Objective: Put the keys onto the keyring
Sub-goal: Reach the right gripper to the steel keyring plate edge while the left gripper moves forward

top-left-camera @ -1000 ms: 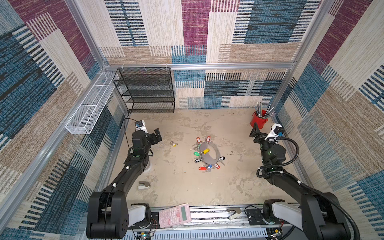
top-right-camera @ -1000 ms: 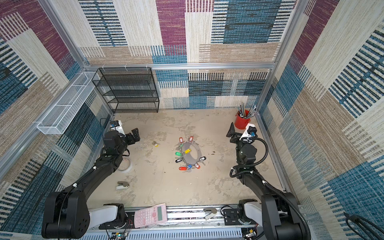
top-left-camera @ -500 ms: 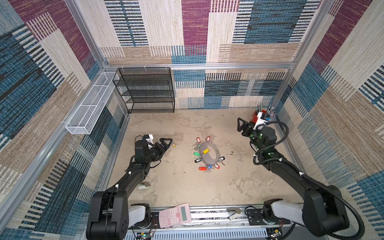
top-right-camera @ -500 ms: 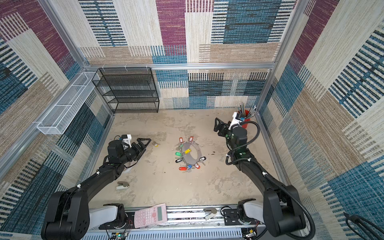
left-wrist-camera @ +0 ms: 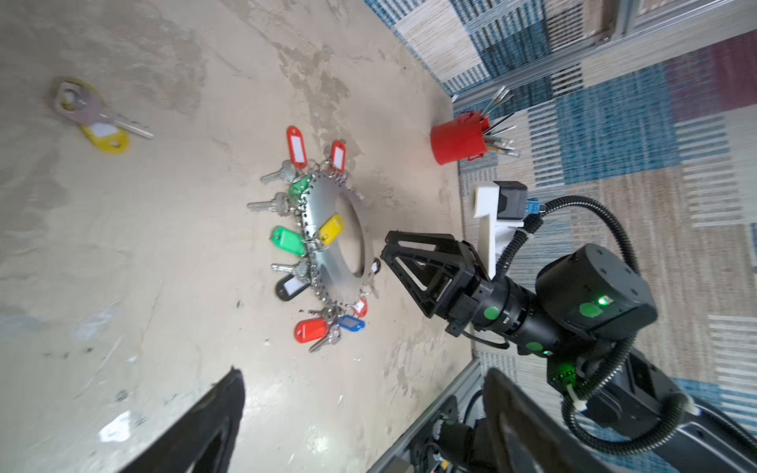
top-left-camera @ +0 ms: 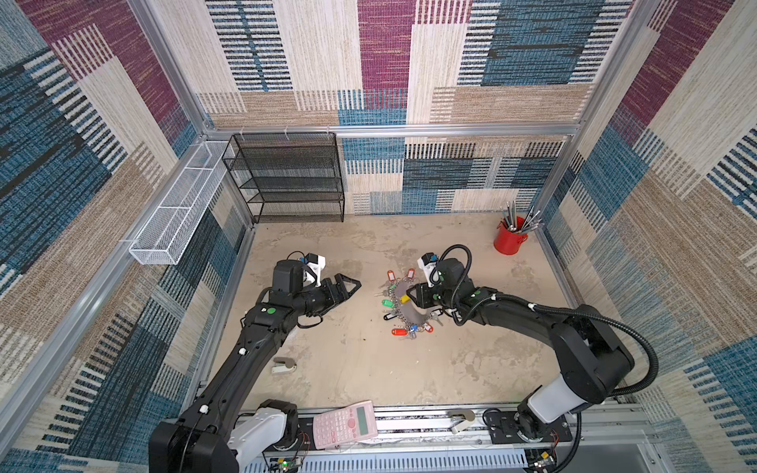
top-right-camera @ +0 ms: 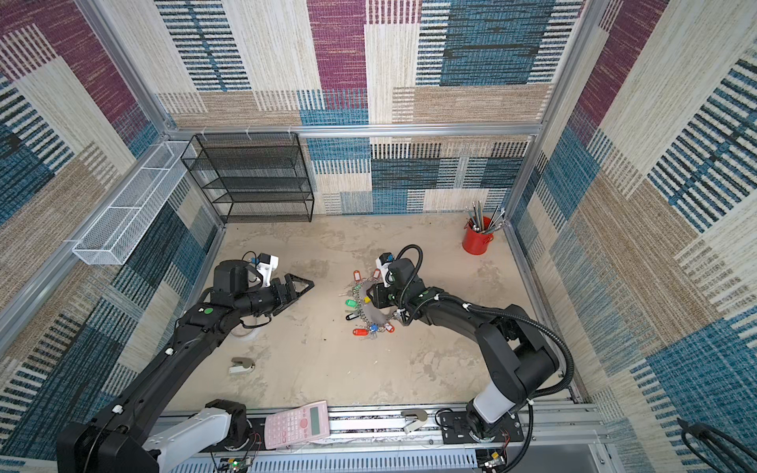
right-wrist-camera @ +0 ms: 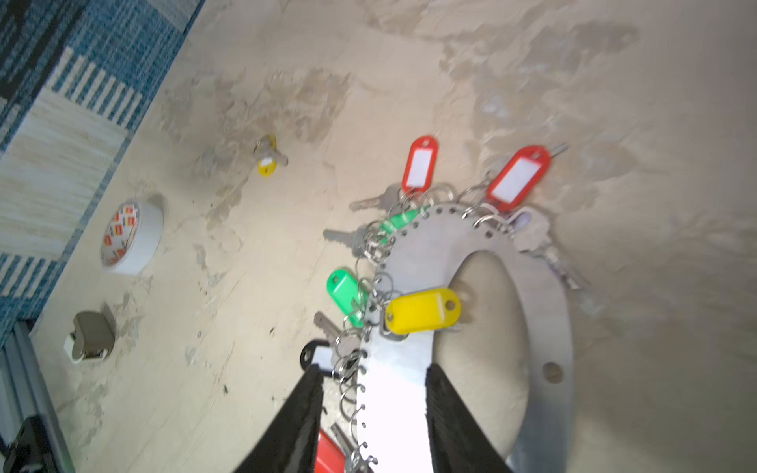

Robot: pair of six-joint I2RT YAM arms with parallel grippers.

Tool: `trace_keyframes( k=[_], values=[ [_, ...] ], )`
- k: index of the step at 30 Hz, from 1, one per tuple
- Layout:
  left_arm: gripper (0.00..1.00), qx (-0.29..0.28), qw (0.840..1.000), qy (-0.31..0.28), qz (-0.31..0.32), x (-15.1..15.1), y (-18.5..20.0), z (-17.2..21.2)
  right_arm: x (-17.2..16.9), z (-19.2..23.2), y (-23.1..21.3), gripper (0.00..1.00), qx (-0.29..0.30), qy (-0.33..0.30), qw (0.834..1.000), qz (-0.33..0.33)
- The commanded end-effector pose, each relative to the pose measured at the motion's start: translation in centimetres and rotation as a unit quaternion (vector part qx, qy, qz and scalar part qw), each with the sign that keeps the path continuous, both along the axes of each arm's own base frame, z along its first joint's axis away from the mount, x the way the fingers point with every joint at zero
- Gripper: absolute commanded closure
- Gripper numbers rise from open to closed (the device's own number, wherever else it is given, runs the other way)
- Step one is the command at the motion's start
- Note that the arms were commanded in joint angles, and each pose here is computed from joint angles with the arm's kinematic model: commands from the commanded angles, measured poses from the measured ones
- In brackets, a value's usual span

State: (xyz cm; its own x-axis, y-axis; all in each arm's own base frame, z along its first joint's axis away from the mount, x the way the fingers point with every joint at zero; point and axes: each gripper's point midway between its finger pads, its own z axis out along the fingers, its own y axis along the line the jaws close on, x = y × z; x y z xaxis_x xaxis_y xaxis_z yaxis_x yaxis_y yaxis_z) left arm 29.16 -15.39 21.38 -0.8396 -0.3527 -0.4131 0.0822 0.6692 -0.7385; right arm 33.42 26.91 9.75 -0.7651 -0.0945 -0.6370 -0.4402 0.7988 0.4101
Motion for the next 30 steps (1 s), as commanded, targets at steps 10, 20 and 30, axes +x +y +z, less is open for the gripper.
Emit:
trace_keyframes(
  k=[10, 20, 30],
  values=[
    [0.05, 0.121, 0.992, -0.012, -0.045, -1.3, 1.9, -1.3, -5.6, -4.0, -1.0, 0.66, 0.010, 0.090, 0.995, 0.031],
    [0.05, 0.099, 0.994, -0.007, -0.051, -1.4, 2.0, -1.6, -9.3, -5.3, -1.4, 0.76, 0.009, 0.130, 0.991, 0.043],
    [0.05, 0.051, 0.997, -0.012, -0.048, -1.5, 2.0, -1.0, -4.6, -2.6, 0.1, 0.66, -0.042, 0.043, 0.998, 0.022]
  ],
)
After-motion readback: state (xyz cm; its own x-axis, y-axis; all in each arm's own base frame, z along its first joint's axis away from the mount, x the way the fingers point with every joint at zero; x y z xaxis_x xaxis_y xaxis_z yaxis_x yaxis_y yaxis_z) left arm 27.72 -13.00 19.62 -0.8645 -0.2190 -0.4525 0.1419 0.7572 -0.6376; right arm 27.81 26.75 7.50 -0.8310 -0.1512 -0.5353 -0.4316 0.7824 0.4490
